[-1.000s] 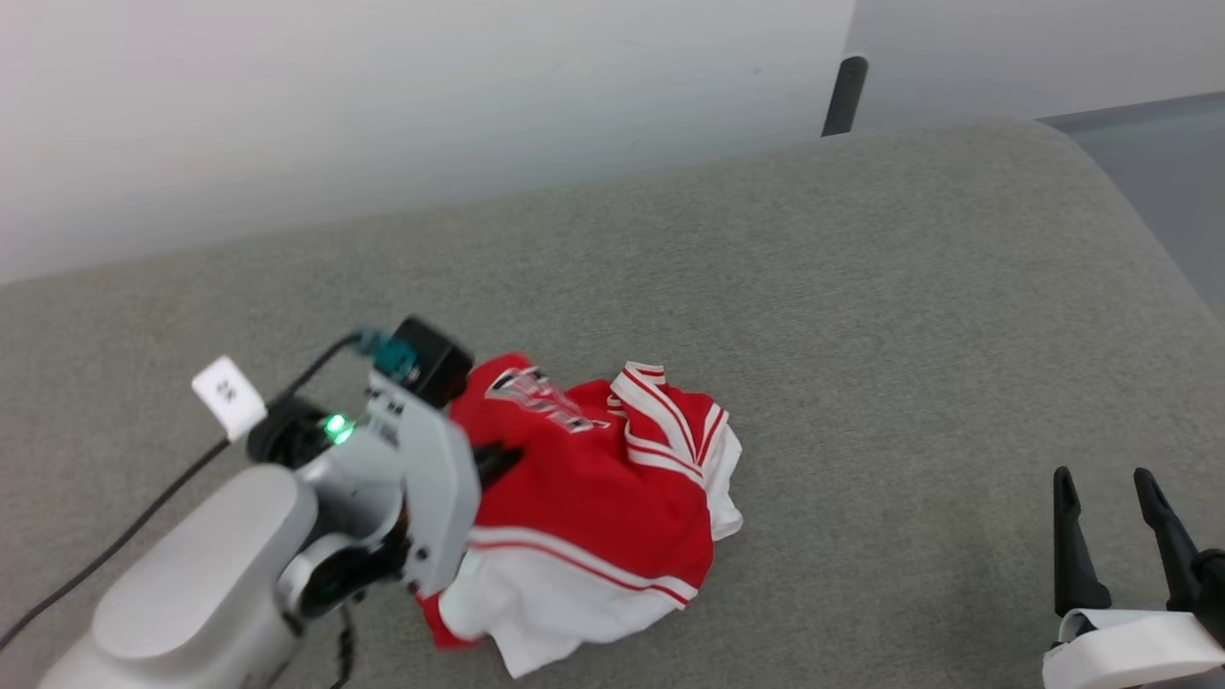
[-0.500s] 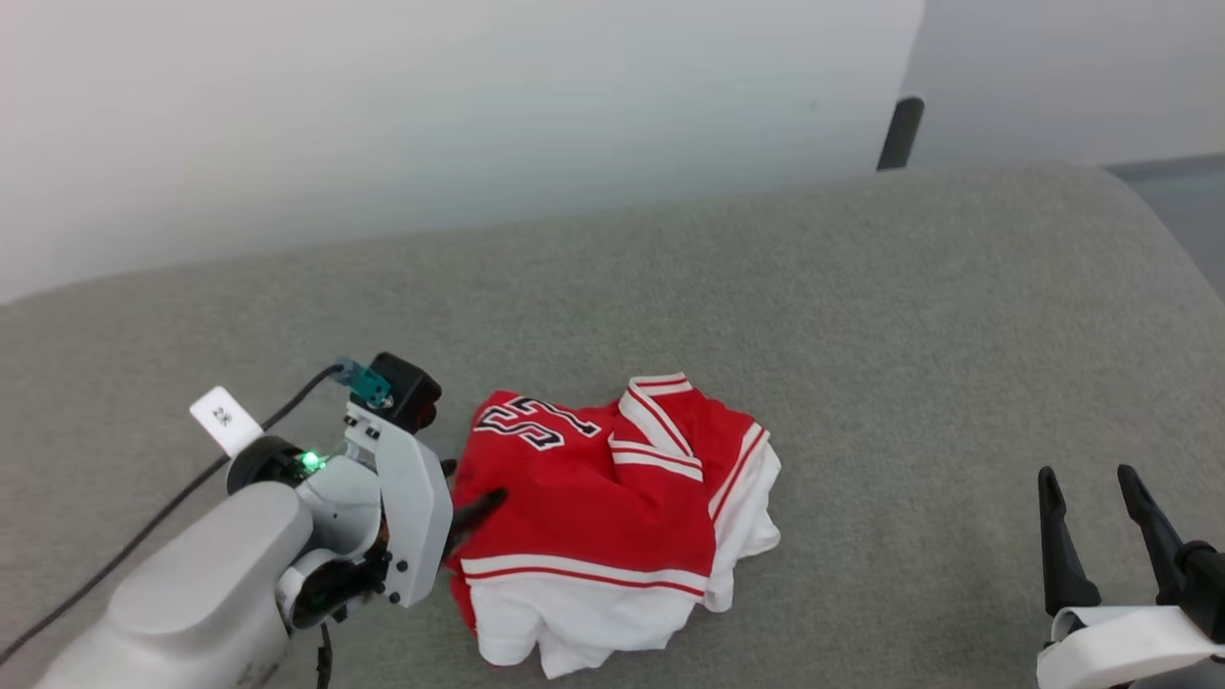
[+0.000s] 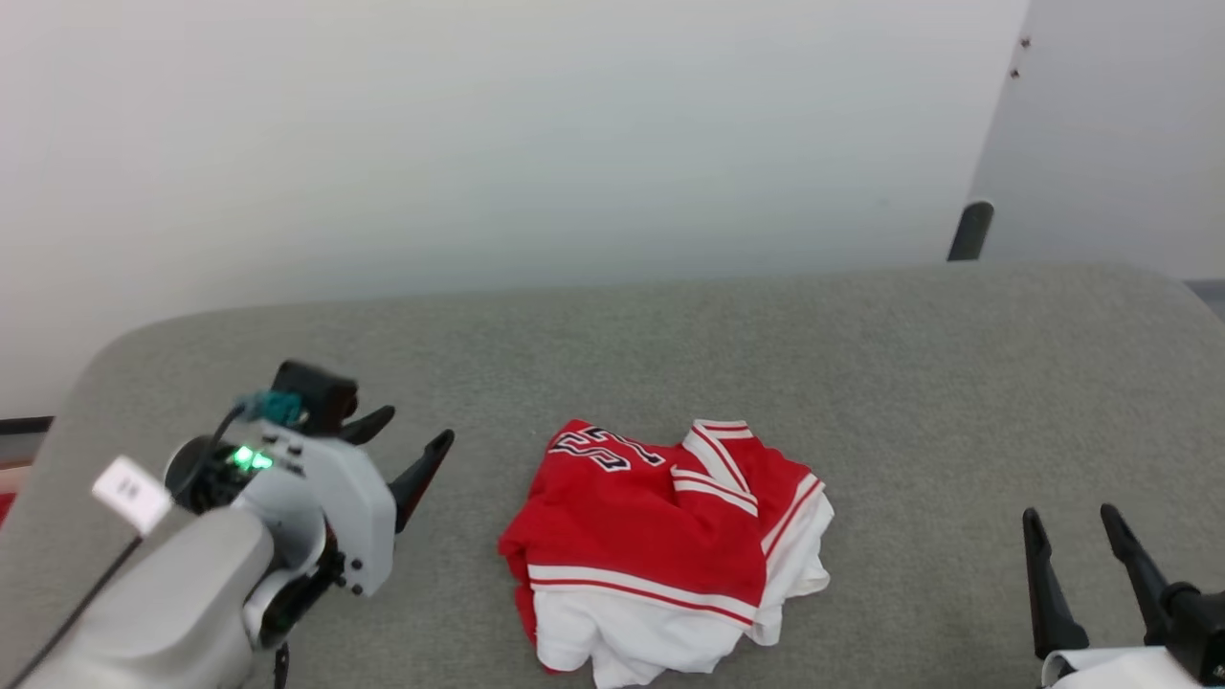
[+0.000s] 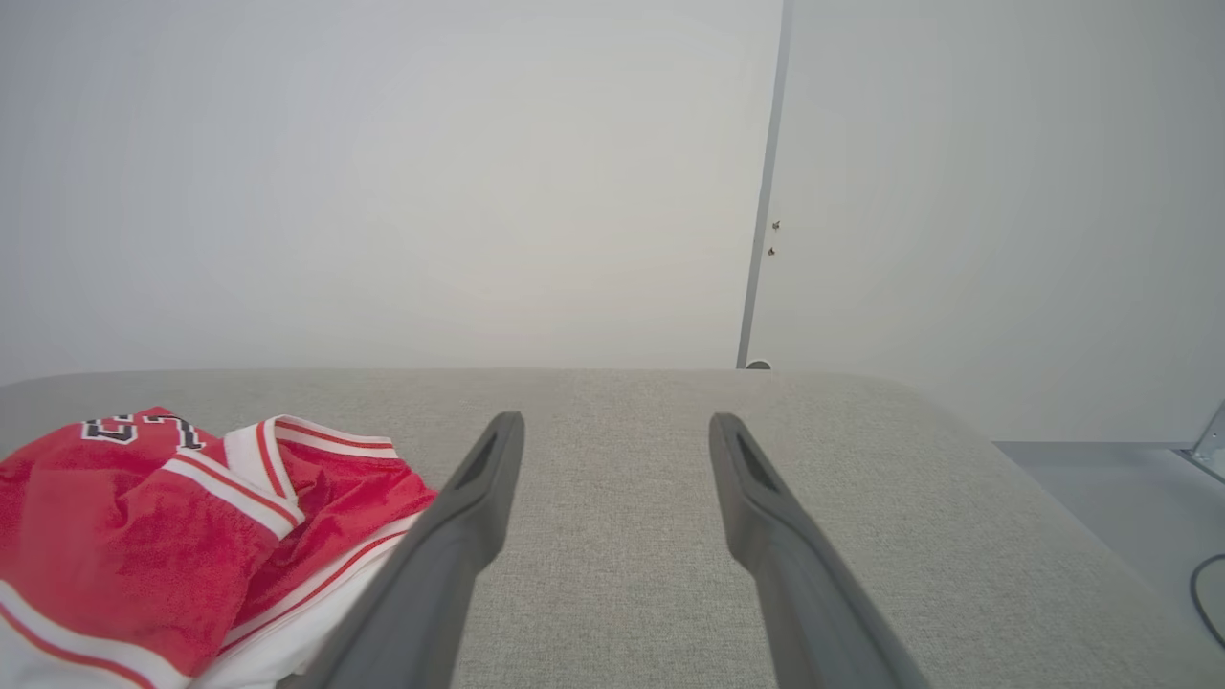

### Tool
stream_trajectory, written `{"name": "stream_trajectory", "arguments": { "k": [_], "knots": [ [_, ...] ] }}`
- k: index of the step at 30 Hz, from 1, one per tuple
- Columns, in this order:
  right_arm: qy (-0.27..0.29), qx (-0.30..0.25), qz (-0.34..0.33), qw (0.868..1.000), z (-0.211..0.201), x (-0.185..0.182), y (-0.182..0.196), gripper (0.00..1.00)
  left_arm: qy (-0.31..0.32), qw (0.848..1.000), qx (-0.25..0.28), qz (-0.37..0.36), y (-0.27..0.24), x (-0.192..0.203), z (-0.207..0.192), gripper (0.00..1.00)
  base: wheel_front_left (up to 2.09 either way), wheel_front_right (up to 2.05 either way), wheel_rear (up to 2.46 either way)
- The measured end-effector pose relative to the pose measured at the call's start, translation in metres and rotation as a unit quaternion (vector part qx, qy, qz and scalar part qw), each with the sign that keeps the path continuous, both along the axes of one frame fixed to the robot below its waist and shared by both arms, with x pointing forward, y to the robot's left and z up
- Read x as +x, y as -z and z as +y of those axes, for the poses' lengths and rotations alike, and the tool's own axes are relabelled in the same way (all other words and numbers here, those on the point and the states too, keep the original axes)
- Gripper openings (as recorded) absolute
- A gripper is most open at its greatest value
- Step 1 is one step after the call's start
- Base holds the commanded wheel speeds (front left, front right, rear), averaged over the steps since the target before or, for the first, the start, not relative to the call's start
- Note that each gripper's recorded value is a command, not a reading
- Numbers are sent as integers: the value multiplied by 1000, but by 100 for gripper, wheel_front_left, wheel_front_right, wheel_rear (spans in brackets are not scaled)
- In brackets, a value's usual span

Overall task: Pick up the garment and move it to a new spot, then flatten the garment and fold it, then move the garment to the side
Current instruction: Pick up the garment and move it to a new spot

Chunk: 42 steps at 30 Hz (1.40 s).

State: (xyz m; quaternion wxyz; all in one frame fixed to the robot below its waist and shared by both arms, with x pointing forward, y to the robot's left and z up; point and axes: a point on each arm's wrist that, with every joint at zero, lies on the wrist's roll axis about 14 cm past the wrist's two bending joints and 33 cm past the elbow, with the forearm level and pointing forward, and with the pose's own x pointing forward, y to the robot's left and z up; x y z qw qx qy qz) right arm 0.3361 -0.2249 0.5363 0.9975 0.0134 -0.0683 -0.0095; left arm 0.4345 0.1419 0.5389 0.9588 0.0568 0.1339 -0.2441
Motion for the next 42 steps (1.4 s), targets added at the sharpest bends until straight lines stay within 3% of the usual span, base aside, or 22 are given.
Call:
{"name": "stream_trajectory", "arguments": {
  "k": [10, 17, 29, 42],
  "knots": [
    [-33, -5, -15, 999, 20, -3, -2, 100, -96, 986, -70, -120, -20, -26, 51, 100, 0, 0, 0],
    [-37, -11, -17, 999, 19, -2, 0, 100, -161, 966, -99, -177, -42, -39, 81, 100, 0, 0, 0],
    [-14, -15, -3, 1000, 1, -5, 10, 100, -250, 943, -114, -190, -14, -87, 124, 100, 0, 0, 0],
    [-4, -18, -4, 1000, -7, -7, 9, 100, -267, 937, -107, -196, -2, -104, 140, 100, 0, 0, 0]
  ]
}}
